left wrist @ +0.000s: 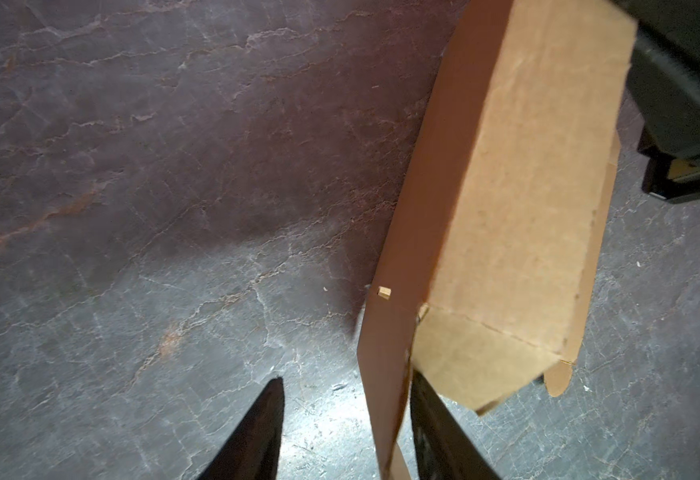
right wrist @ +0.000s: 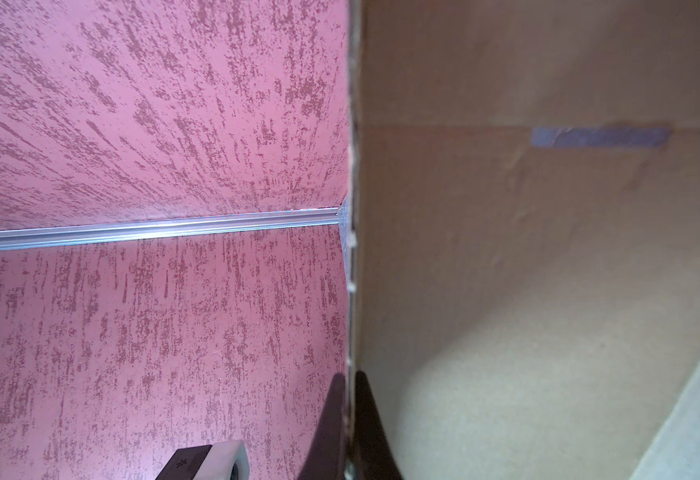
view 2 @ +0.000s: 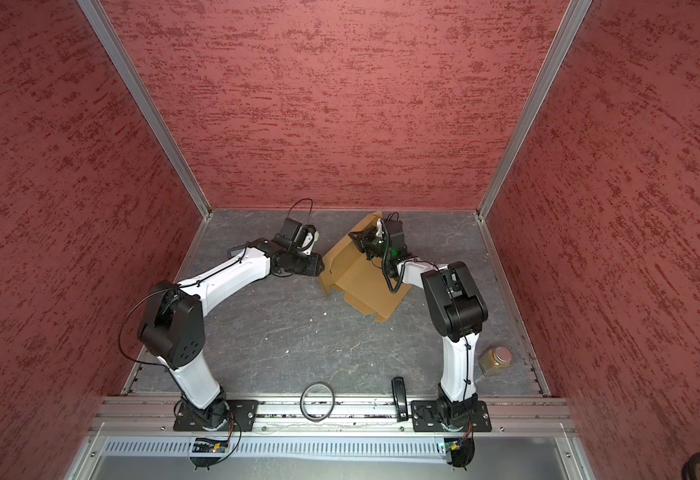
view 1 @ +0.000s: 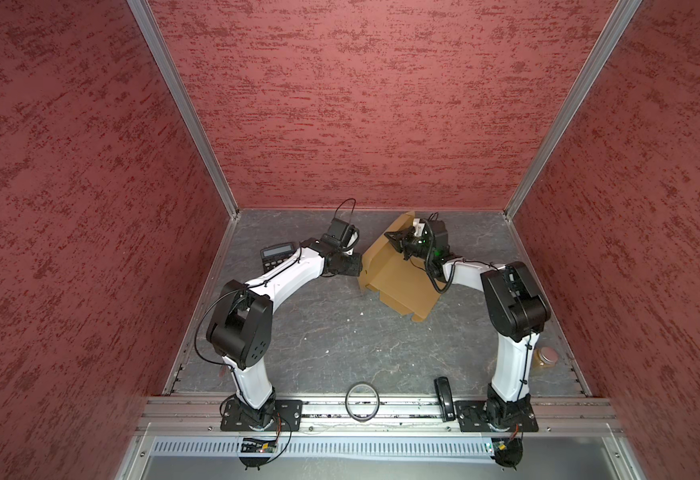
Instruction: Fold the paper box
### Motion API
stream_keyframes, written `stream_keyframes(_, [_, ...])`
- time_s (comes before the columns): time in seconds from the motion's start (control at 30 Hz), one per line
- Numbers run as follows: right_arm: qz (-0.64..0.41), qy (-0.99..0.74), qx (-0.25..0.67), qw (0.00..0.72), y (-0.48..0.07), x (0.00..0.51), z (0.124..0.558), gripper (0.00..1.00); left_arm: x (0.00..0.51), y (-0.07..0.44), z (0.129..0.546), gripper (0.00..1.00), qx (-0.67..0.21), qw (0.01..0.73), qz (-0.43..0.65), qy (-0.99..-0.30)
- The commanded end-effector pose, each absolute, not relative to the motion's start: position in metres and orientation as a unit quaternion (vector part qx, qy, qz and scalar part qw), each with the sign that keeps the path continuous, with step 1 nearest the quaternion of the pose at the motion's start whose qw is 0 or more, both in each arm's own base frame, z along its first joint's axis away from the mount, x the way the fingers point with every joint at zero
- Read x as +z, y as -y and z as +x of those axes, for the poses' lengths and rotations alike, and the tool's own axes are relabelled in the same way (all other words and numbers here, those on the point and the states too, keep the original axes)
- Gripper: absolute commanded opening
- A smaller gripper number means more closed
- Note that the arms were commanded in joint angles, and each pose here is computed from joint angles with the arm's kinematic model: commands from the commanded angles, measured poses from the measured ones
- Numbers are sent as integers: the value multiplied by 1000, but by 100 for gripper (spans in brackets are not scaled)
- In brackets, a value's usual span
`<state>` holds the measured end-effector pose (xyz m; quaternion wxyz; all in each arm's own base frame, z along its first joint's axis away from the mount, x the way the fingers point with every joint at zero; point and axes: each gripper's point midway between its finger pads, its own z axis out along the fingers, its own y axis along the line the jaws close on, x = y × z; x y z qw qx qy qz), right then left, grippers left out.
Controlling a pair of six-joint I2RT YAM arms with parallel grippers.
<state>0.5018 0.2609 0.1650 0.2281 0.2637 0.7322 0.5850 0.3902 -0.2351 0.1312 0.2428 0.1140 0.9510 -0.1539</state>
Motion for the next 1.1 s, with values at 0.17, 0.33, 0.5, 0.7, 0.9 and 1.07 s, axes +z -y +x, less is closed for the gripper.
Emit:
stream_keyframes(0.17, [263, -719, 599, 235, -262, 176, 498, 2, 138, 241, 403, 45, -158, 269, 88, -946])
stream_keyframes(0.33, [265, -717, 601, 235, -261, 175, 498, 2, 140, 252, 403, 45, -180, 270, 79, -942])
stream_keyframes(0.5, [264, -716, 602, 235, -261, 176, 498, 2, 131, 256, 403, 45, -175, 258, 82, -947])
stream_keyframes(0.7, [267, -715, 602, 234, -261, 173, 498, 2, 139, 257, 404, 44, -176, 265, 79, -945])
stream_keyframes(0.9, [266, -716, 602, 234, -262, 172, 499, 2, 165, 231, 399, 44, -169, 291, 62, -940])
stream_keyframes(1.07, [266, -717, 600, 234, -261, 173, 497, 3, 189, 199, 388, 45, -158, 318, 47, -934])
